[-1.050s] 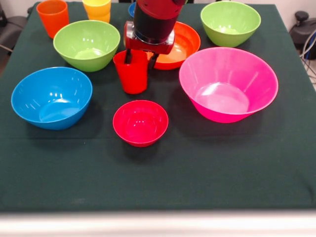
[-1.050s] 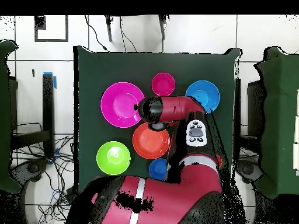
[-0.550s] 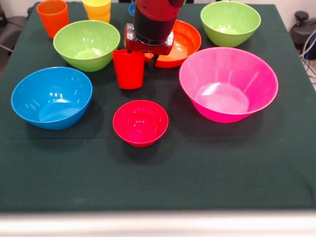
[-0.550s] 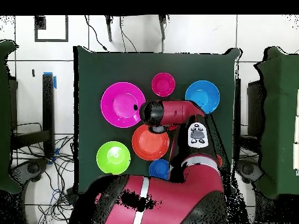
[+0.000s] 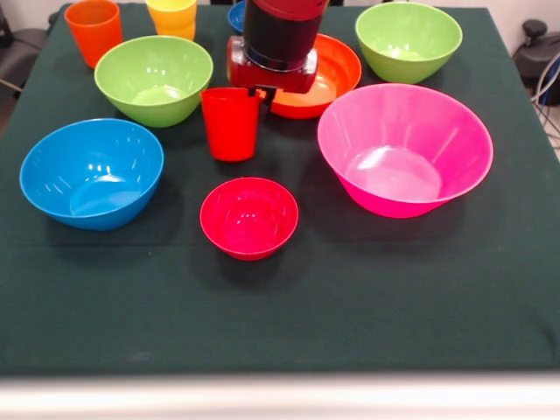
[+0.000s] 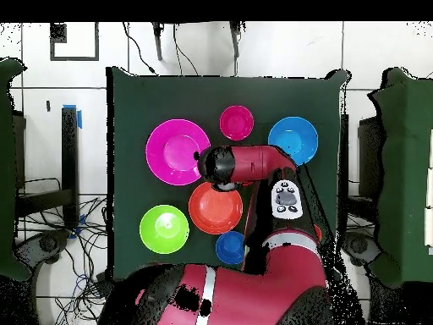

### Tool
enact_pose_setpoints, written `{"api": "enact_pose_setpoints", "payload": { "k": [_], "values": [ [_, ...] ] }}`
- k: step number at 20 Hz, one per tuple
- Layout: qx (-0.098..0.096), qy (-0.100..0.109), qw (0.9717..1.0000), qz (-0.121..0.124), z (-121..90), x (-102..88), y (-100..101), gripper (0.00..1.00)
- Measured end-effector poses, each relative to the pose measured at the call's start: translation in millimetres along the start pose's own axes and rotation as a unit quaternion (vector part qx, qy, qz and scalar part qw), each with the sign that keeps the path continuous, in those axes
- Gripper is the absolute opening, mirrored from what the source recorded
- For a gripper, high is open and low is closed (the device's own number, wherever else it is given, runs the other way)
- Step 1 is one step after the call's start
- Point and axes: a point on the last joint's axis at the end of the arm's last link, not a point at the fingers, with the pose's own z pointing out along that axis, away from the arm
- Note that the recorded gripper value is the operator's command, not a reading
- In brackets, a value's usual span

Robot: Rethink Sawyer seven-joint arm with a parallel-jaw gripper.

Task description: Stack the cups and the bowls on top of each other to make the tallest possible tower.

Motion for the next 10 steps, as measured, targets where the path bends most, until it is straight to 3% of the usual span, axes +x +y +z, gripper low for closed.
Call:
{"api": "enact_pose_setpoints", "payload": {
  "k": [6,10],
  "values": [
    [-0.012,-0.001,0.9999,-0.007,1.0,-2.9,14.7,0.00],
    [-0.019,0.012,0.9997,-0.007,-5.3,-7.8,21.2,0.00]
  ]
}}
